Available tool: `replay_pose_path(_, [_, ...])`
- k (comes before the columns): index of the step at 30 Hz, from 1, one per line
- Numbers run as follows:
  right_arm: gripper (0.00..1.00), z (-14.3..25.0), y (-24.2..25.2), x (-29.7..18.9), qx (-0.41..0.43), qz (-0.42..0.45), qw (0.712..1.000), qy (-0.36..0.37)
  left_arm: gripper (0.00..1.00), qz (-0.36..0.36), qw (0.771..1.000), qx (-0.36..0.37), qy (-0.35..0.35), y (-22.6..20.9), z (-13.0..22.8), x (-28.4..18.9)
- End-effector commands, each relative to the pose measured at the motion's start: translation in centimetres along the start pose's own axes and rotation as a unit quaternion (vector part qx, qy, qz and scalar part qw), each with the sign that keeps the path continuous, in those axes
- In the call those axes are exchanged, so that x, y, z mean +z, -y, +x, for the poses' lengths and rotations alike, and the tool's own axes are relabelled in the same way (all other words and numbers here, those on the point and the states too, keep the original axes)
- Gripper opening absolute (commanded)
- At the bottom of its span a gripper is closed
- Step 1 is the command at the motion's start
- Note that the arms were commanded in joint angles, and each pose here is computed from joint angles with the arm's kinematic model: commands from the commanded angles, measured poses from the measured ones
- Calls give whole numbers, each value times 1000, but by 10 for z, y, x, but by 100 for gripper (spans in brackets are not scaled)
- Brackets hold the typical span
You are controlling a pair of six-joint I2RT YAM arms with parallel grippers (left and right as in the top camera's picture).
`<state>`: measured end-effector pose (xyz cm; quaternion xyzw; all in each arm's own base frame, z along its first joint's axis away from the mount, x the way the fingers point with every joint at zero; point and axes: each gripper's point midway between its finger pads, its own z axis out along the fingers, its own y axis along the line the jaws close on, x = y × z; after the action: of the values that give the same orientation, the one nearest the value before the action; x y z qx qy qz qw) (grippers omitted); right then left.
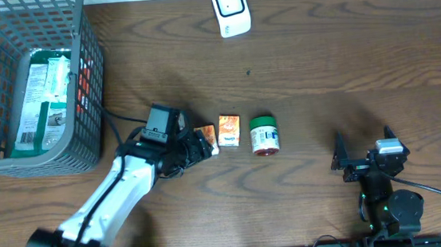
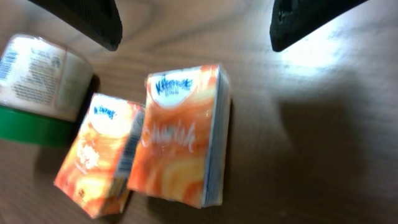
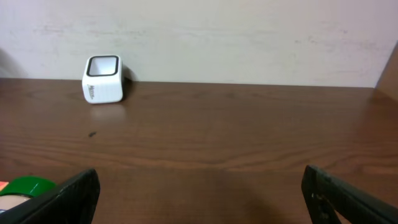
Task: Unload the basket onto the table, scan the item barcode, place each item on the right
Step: 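Place the second tissue pack on the table left of the first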
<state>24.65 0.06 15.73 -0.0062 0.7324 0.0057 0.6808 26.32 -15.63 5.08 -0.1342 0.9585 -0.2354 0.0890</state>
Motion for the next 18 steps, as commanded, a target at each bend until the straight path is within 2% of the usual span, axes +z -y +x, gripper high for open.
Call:
replay_pose_path(1, [99,0,-2,0,3,-4,1000,0,77,10,998,47,43,24,-21,-31])
replay_pose_path(4, [99,0,-2,0,3,-4,1000,0,77,-15,996,66,59,29,-29,-57])
replay_pose_path(10, [99,0,-2,0,3,-4,1000,0,77,-114,984,91,99,23,-49,-117])
replay_pose_path(14, [99,0,-2,0,3,-4,1000,0,77,-174,966,106,157,23,-71,-164])
replay_pose_path(18, [99,0,-2,0,3,-4,1000,0,77,-198,951,105,215,28,-92,-203])
